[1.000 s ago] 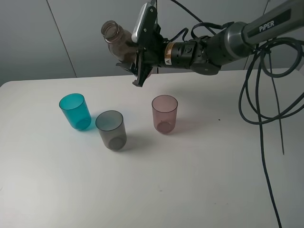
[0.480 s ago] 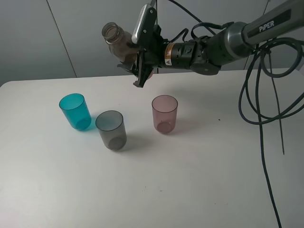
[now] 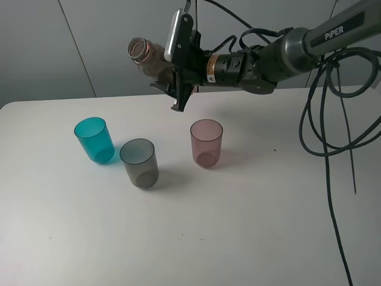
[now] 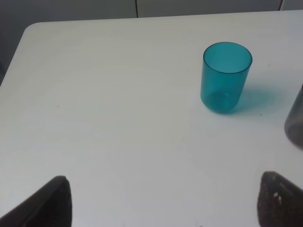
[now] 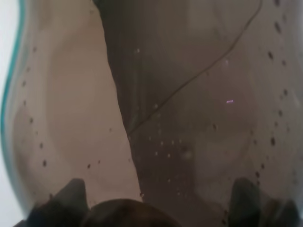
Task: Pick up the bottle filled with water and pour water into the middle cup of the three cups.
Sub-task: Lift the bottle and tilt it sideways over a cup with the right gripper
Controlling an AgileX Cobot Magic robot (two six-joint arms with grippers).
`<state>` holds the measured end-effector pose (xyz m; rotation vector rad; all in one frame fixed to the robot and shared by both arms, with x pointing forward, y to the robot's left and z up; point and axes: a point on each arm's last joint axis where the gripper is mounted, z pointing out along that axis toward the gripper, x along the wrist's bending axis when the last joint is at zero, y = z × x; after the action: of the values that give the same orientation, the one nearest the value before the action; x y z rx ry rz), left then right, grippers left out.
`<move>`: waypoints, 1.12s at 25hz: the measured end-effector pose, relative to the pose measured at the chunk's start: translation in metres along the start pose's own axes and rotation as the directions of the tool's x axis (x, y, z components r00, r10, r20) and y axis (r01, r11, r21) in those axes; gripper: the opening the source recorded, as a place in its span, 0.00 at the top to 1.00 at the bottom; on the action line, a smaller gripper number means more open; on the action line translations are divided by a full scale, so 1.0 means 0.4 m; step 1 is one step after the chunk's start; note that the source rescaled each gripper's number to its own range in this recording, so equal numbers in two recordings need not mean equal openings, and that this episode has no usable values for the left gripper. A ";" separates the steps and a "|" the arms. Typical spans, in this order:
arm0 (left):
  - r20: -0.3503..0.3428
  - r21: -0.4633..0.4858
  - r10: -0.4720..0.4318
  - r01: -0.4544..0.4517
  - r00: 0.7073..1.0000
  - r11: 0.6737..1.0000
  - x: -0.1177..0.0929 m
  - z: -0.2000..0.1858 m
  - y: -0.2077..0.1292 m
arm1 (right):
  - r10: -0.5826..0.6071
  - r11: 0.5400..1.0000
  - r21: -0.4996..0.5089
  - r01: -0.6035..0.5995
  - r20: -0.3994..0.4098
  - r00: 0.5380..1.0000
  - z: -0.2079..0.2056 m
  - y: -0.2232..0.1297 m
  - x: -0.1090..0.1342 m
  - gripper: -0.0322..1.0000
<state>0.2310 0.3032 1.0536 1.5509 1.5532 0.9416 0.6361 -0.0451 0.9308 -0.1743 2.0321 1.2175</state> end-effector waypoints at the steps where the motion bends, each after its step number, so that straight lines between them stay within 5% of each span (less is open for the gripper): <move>1: 0.000 0.000 0.000 0.000 1.000 1.000 0.000 0.000 0.000 | -0.011 1.000 0.000 0.011 0.000 1.000 0.000 0.000 0.000 0.97; 18: 0.000 0.000 0.000 0.000 1.000 1.000 0.000 0.000 0.000 | -0.214 0.977 -0.034 0.212 -0.059 0.975 0.037 0.001 0.068 0.97; 28: 0.000 0.000 0.000 0.000 1.000 1.000 0.000 0.000 0.000 | -0.427 0.904 -0.050 0.424 -0.068 0.902 0.046 -0.019 0.089 0.97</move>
<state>0.2310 0.3032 1.0536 1.5509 1.5532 0.9416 0.6242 -0.0255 0.8970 -0.6572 1.9031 0.9771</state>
